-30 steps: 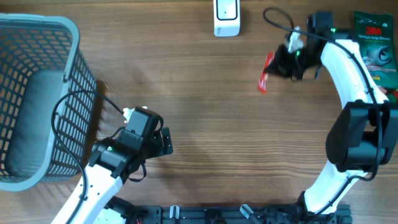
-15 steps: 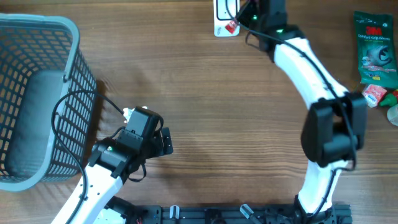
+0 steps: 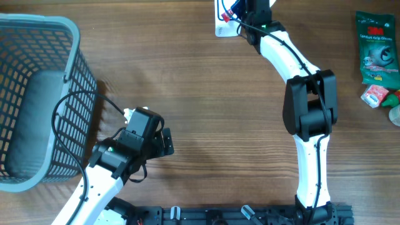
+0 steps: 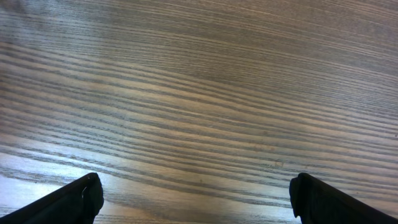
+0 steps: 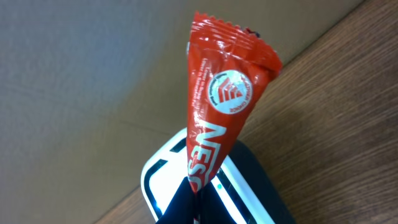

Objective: Scan the item barcode
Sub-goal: 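Carry the red sachet with the right gripper to the scanner, then move the sachet with the right gripper off to the right and release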

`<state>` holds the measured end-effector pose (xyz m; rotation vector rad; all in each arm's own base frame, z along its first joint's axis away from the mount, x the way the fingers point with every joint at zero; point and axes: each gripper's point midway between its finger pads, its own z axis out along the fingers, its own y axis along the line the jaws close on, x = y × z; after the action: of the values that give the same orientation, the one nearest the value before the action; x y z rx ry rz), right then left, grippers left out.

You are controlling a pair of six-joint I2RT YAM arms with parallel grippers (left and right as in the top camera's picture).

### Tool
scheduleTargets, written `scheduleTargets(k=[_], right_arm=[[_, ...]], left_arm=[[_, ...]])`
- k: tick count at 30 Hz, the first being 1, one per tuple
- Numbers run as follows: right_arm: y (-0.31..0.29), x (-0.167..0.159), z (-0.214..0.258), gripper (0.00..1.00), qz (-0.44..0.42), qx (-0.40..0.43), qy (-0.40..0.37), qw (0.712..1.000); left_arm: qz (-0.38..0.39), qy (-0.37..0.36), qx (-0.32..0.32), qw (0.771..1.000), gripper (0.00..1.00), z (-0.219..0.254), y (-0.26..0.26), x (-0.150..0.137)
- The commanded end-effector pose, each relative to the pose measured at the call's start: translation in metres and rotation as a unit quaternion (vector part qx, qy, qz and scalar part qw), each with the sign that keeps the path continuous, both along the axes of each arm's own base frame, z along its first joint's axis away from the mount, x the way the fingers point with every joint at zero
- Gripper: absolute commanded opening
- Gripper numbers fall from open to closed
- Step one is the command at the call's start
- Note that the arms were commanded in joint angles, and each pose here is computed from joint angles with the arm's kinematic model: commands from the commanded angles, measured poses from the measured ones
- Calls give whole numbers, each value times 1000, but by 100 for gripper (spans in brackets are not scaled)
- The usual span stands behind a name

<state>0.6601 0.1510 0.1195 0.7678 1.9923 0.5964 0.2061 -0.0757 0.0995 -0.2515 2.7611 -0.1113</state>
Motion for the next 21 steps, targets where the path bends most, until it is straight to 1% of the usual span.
scheduleTargets(k=[1,4,6,9,11,12,14,15,16,17,18,19,20,21], right_arm=[[-5,4,1,5,-12,7,1,1000],[-4,-3,7,5,23,38,26,999],[-23,-13,13,5,21,44,55,997],[-85,-34,25,5,-9,11,103,995],[-143,-54,32,5,-46,-17,141,989],[-185,-67,33,4,-70,-44,160,984],[-225,-74,31,5,-49,-107,170,978],[-249,-78,23,4,3,-186,178,966],[-271,-85,11,5,71,-274,192,940],[-284,-90,0,5,116,-323,203,917],[-295,-96,-14,5,158,-364,216,892],[-312,-108,-34,4,209,-405,235,859],[-325,-117,-46,4,226,-414,249,846],[-334,-124,-56,5,227,-410,259,845]], left_arm=[[-5,-5,8,1000,100,2,1,2],[-5,-5,8,1000,100,2,1,2],[-5,-5,8,1000,100,2,1,2],[-5,-5,8,1000,100,2,1,2],[-5,-5,8,1000,100,2,1,2],[-5,-5,8,1000,100,2,1,2],[-5,-5,8,1000,100,2,1,2],[-5,-5,8,1000,100,2,1,2],[-5,-5,8,1000,100,2,1,2],[-5,-5,8,1000,100,2,1,2],[-5,-5,8,1000,100,2,1,2],[-5,-5,8,1000,100,2,1,2],[-5,-5,8,1000,100,2,1,2],[-5,-5,8,1000,100,2,1,2]])
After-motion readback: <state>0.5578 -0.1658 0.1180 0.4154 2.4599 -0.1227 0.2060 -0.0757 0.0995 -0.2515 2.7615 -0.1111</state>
